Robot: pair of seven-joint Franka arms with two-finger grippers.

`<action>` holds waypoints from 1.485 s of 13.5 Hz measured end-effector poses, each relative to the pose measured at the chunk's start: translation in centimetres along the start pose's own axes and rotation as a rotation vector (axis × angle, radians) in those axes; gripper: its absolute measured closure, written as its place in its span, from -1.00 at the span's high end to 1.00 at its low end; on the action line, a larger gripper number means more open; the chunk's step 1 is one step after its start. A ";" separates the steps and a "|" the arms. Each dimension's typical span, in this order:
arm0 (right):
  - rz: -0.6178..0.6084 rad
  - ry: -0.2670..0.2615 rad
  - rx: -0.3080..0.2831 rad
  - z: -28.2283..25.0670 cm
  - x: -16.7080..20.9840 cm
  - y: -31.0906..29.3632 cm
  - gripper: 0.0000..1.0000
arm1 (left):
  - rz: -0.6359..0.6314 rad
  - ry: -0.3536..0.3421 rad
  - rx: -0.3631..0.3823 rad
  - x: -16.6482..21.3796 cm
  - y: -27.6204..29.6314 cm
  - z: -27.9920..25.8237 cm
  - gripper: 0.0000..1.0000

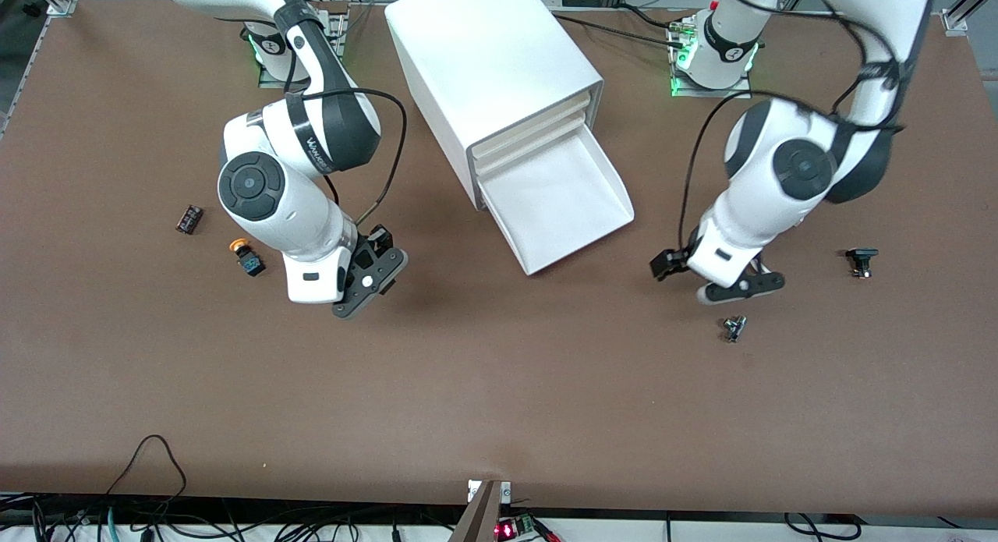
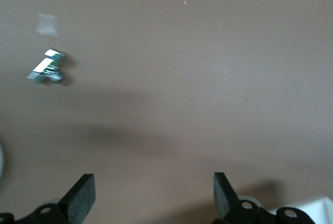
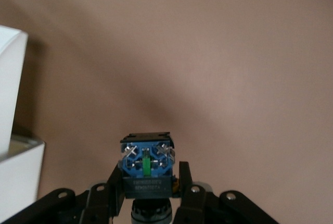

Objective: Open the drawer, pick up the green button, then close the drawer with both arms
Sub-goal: 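Push the drawer shut with the left gripper while the right gripper lowers the button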

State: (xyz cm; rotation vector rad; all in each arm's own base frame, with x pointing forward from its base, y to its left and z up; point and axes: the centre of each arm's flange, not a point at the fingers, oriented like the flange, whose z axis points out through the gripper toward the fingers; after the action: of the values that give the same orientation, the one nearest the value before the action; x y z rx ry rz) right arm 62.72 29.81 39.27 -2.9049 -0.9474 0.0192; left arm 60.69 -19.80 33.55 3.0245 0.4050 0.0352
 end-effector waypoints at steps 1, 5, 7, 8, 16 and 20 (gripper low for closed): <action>0.108 -0.020 0.004 0.8 -0.8 0.0 -0.13 | -0.018 -0.003 -0.009 -0.1 0.7 2.3 1.00; 0.445 -0.095 -0.071 4.2 -3.1 0.9 -0.13 | -0.062 -0.014 -0.030 -1.4 2.9 9.2 1.00; 0.557 -0.103 -0.123 6.7 -4.2 1.4 -0.13 | -0.058 -0.037 -0.020 -2.8 3.7 11.8 1.00; 0.589 -0.097 -0.131 8.0 -4.8 1.6 -0.13 | -0.051 -0.048 -0.012 -3.6 4.0 12.4 1.00; 0.682 -0.069 -0.136 16.8 -6.8 -0.6 -0.13 | 0.141 -0.166 -0.005 -16.2 9.7 13.6 1.00; 0.692 -0.085 -0.147 19.9 -7.1 -0.3 -0.12 | 0.228 -0.193 -0.003 -21.5 11.4 12.7 1.00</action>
State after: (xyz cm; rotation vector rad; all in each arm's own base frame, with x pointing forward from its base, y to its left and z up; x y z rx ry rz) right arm 56.05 27.39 19.33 -3.2238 0.0937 0.1224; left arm 43.39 -37.47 21.70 3.0167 0.0430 -0.2385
